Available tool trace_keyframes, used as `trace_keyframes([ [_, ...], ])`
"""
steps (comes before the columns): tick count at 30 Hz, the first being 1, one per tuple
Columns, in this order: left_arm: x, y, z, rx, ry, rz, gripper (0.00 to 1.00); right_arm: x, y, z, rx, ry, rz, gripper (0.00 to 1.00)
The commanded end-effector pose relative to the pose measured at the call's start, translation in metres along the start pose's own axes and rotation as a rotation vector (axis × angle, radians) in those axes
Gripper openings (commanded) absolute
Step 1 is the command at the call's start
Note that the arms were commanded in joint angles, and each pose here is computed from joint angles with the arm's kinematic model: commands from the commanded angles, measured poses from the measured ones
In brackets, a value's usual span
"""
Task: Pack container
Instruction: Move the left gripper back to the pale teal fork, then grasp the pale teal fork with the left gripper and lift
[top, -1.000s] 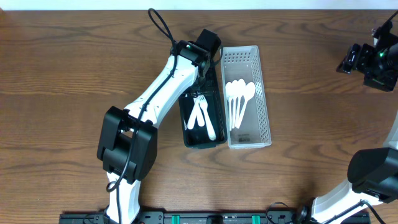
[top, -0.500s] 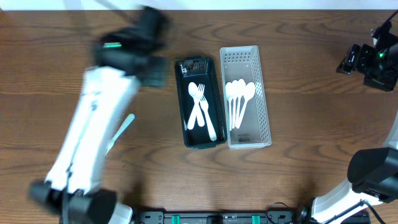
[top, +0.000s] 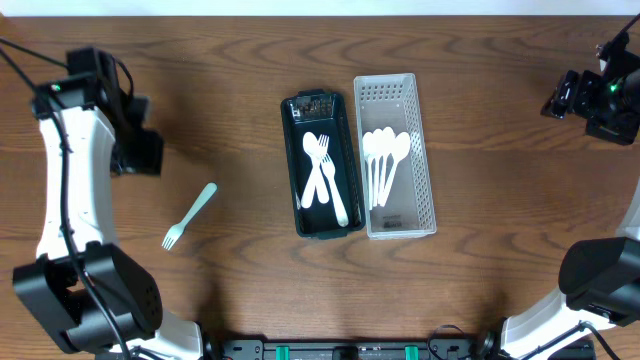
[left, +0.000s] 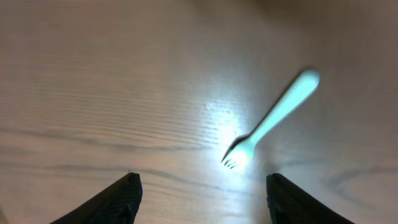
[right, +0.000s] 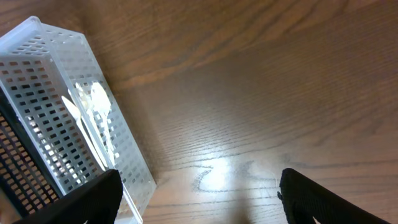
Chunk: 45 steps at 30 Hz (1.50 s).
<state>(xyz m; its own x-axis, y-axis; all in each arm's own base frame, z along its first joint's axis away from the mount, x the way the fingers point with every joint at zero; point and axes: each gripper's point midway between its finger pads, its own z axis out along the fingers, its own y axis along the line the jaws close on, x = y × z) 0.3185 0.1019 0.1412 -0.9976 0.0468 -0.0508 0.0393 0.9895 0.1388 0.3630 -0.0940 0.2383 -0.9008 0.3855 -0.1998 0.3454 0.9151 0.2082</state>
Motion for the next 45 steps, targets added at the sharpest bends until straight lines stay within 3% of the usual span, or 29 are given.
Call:
trace_keyframes([
  [1,0.017,-0.014,0.021,0.056,0.056,0.173,0.67,-0.004,-0.001,-0.007,0.003,-0.027,-0.016,0.84],
  [8,0.054,-0.035,0.052,0.155,0.158,0.354,0.79,-0.009,-0.001,-0.007,0.002,-0.047,-0.028,0.85],
  [21,0.081,-0.051,0.112,0.163,0.17,0.38,0.86,-0.009,0.0,-0.007,0.002,-0.049,-0.028,0.85],
  [34,0.088,-0.043,0.142,0.07,0.15,0.443,0.81,-0.008,-0.001,-0.007,0.003,-0.044,-0.027,0.85],
  [41,0.085,-0.042,0.144,0.063,0.134,0.464,0.74,-0.008,-0.001,-0.007,0.003,-0.044,-0.027,0.85],
  [45,0.085,-0.042,0.144,0.063,0.134,0.464,0.65,-0.008,-0.001,-0.007,0.003,-0.044,-0.027,0.86],
])
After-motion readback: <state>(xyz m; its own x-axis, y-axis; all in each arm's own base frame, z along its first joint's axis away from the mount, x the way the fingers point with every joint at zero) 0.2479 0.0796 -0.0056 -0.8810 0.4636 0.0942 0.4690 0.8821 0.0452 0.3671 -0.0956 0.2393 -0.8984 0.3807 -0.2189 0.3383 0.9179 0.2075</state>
